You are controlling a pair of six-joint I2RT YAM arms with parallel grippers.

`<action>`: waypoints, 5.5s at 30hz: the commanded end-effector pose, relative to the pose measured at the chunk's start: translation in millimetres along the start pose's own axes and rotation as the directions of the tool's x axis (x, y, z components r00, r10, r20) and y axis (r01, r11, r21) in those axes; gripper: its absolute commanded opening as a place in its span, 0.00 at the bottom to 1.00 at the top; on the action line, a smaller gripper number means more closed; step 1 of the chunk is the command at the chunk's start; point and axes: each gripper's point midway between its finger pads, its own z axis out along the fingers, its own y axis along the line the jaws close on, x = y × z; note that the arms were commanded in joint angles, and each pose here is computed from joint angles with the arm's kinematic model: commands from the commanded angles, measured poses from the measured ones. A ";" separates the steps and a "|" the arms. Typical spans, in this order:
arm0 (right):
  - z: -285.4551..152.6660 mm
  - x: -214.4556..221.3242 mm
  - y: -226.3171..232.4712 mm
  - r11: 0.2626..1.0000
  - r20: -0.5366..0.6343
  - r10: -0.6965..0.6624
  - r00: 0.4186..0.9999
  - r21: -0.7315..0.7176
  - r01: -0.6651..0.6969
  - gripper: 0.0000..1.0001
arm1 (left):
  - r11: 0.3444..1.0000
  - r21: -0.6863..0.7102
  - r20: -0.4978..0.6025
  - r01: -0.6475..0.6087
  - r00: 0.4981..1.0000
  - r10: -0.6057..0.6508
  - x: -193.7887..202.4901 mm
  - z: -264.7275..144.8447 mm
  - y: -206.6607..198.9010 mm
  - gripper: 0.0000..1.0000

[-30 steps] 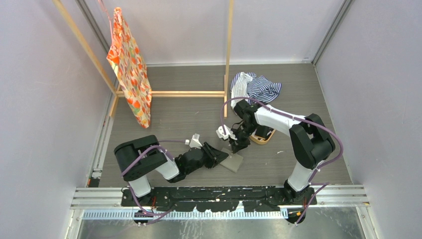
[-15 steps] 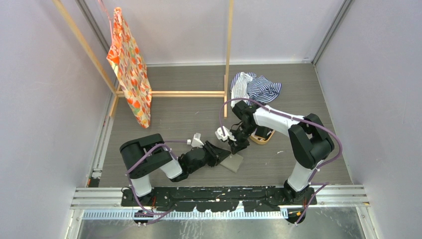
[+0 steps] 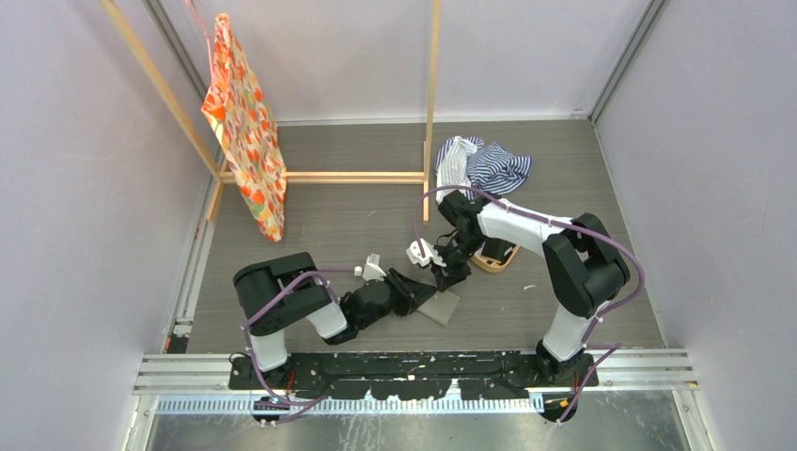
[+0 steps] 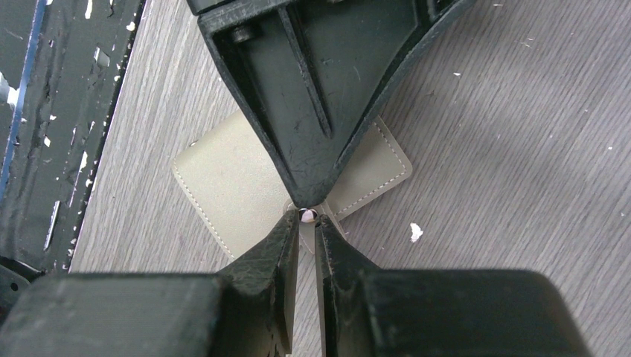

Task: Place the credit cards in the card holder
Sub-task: Close the card holder at the center of the board.

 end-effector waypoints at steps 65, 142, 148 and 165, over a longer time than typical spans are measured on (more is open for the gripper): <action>25.7 13.1 32.0 0.996 -0.157 -0.035 0.987 -0.086 0.022 0.15 | 0.994 0.083 0.000 0.070 0.998 -0.071 2.8 -15.4 -4.2 0.00; 22.1 -19.2 9.1 0.998 -0.060 0.056 0.997 -0.009 -0.056 0.19 | 0.996 -0.076 0.032 0.048 0.998 -0.046 0.8 -24.8 56.8 0.00; 27.5 -11.0 9.5 0.998 -0.103 0.058 0.993 -0.014 -0.060 0.16 | 0.997 -0.068 0.029 0.047 0.999 -0.045 1.0 -25.7 54.4 0.00; 40.4 0.5 6.2 0.995 -0.185 0.097 0.978 -0.004 -0.100 0.13 | 0.998 -0.048 0.047 0.045 0.998 -0.043 -4.3 -31.4 52.0 0.22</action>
